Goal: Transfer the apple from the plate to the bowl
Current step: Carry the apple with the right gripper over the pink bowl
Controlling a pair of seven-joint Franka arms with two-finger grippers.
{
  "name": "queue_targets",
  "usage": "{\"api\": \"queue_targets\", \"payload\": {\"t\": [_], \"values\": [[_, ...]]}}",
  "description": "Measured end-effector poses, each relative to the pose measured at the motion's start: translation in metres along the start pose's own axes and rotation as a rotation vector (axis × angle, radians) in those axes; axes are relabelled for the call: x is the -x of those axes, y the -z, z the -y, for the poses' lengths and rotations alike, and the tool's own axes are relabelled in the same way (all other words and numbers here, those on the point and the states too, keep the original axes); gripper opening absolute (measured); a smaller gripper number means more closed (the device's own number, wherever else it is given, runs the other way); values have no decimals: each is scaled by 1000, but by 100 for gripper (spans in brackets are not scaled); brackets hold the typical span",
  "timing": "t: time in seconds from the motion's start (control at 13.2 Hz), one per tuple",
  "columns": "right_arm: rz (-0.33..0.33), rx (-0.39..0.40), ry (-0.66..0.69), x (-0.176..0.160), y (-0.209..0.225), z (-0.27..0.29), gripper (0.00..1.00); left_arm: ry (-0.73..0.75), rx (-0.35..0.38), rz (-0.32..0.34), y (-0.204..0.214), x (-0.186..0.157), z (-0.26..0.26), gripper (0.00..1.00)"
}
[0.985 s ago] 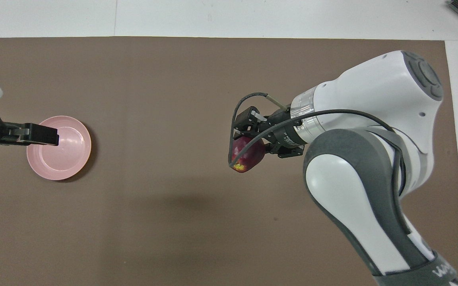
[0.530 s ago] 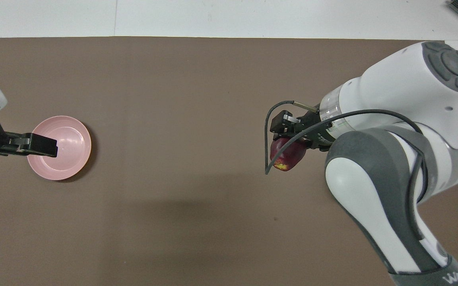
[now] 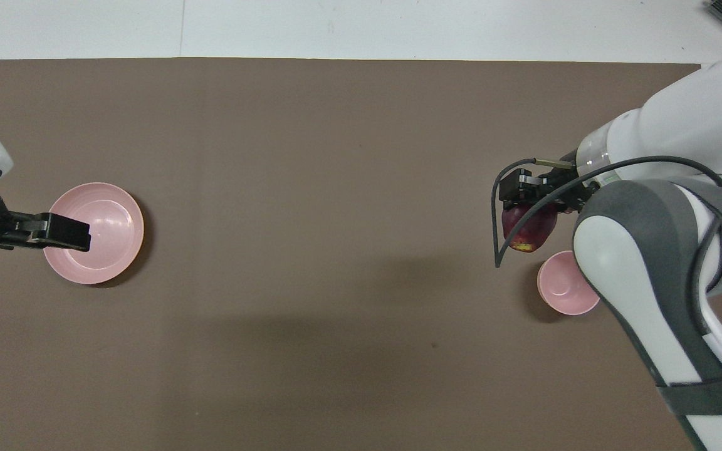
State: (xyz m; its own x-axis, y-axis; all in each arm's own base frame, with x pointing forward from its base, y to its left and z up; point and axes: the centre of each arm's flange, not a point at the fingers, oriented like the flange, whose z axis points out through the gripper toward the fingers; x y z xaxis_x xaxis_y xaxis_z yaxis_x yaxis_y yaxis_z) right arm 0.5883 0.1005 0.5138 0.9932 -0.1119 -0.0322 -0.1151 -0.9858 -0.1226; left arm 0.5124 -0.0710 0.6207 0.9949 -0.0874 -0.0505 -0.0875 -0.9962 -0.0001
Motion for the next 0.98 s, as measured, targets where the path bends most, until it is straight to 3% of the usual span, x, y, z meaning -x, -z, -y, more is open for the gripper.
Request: {"api": "queue_targets", "payload": {"t": [0.23,0.45,0.98], "values": [[-65,48,63,8,-26,-47,69,10,18,-19,-1,-1,-2,100],[-140,89,63,36,-69,-79,69,23,35,-45,0,-4,-4,100],[-167,111,36,86,-136,-123,69,23,37,-53,3,-3,-5,100]]}}
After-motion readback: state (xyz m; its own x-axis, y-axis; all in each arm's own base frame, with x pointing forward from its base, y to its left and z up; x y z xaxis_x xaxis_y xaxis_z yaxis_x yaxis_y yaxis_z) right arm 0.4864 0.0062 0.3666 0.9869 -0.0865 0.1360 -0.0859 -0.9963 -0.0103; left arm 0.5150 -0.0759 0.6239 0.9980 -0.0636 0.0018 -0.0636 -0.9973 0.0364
